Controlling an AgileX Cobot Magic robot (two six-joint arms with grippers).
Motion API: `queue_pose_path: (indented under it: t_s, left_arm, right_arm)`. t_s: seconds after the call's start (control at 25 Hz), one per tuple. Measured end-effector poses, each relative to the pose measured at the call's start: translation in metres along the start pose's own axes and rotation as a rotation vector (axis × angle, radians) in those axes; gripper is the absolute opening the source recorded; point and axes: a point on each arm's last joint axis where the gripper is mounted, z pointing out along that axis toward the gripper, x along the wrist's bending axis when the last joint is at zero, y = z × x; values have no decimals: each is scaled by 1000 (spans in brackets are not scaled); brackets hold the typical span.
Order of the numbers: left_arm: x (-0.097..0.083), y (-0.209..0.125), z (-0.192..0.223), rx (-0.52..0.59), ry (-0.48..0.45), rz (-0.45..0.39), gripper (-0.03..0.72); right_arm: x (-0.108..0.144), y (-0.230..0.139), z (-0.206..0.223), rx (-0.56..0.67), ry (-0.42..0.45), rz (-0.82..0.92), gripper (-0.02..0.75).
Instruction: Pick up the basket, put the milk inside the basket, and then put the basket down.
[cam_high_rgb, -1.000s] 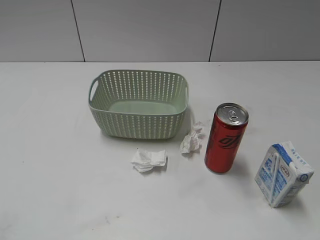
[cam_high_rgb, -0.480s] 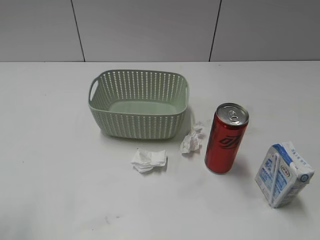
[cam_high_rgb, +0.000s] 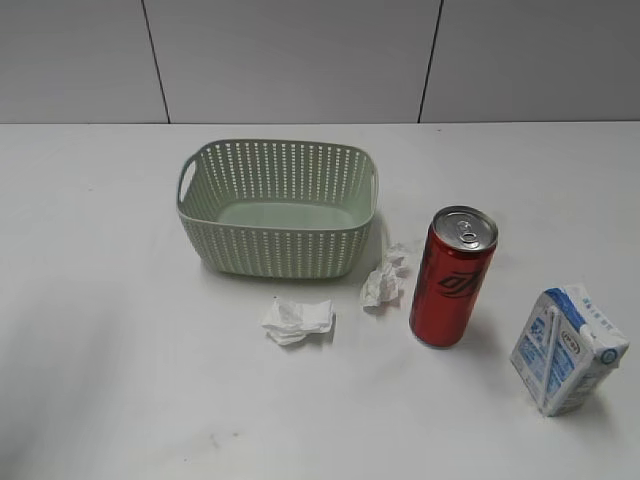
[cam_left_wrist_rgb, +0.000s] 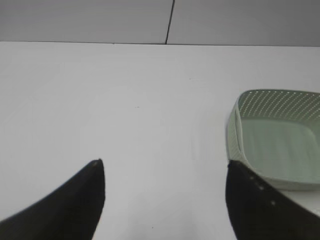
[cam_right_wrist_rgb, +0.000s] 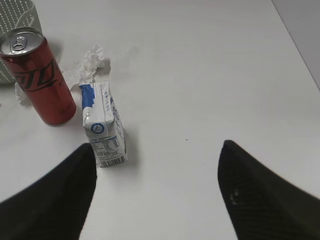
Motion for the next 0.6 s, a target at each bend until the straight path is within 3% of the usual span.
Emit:
queue_pose_path:
  t_s: [0.16, 0.4, 0.6]
  left_arm:
    - [-8, 20, 42, 80, -40, 26, 570]
    - [-40, 34, 109, 254, -116, 100, 569]
    - [-67, 32, 170, 423, -90, 180, 569]
  right_arm:
    - [0, 0, 0, 0, 0, 0, 590]
    - [0, 0, 0, 0, 0, 0, 590]
    - [0, 0, 0, 0, 0, 0, 590]
